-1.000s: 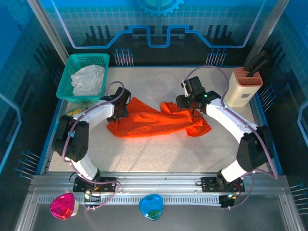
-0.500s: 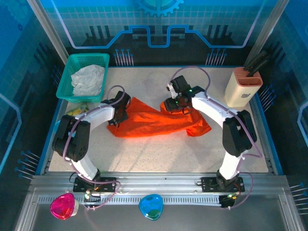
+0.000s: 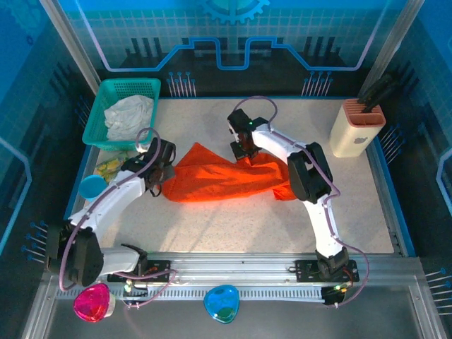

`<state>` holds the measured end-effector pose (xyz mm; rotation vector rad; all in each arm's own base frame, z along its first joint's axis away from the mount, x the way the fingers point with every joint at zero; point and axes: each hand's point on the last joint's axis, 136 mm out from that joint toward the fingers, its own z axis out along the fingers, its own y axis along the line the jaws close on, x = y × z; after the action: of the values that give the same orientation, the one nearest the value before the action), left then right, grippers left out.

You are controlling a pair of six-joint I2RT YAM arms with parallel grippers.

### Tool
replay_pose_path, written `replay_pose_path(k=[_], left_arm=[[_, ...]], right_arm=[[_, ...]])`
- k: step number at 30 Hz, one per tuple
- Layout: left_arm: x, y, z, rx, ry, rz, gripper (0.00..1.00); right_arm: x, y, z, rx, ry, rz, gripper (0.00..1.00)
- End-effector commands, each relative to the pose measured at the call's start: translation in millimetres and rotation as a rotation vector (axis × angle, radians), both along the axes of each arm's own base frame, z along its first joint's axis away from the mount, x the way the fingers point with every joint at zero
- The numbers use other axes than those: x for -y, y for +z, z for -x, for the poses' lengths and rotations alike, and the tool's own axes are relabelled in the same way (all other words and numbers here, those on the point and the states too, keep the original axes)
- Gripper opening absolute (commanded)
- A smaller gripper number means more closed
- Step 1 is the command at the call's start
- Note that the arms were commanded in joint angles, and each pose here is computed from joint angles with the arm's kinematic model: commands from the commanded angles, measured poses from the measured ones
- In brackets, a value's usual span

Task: Fold and stack the t-shirts

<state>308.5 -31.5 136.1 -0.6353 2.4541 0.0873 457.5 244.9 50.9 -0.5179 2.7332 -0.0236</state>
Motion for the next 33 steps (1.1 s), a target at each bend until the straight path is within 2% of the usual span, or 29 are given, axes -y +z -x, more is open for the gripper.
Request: replay_pose_path(k=[1,7,11,17,23,24,26,28,33], left_arm=[[-10,-1,15,-0.035,0.000,-0.035,0.42],[-8,4,19,-0.013,-0.019,-0.018,0.42],[-7,-1,21,-0.017,-0.034,-0.016,0.42],[1,-14,10,-0.024,-0.068,-0.005,0.42],[21,-10,-30,-0.019,-0.138,0.005,0.42],[24,-10,-37,-0.017,-0.150,0.008,0.43],[32,-11,-53,-0.019,-0.172,0.016,0.48],[39,-18,-68,-0.032,-0.192,0.017,0.56],[48,-42,-99,-0.091,-0.211,-0.009,0.66]], right_arm=[[21,61,-24,0.141,-0.092,-0.012,0.00],[67,144,-59,0.356,-0.267,-0.124,0.00],[91,164,-84,0.435,-0.336,-0.153,0.00],[112,124,-114,0.360,-0.406,-0.109,0.00],[137,59,-121,0.264,-0.504,-0.022,0.00],[142,52,-120,0.249,-0.518,-0.015,0.02],[146,41,-116,0.218,-0.528,-0.008,0.31],[147,42,-112,0.210,-0.517,-0.008,0.54],[150,71,-85,0.233,-0.474,-0.025,0.81]])
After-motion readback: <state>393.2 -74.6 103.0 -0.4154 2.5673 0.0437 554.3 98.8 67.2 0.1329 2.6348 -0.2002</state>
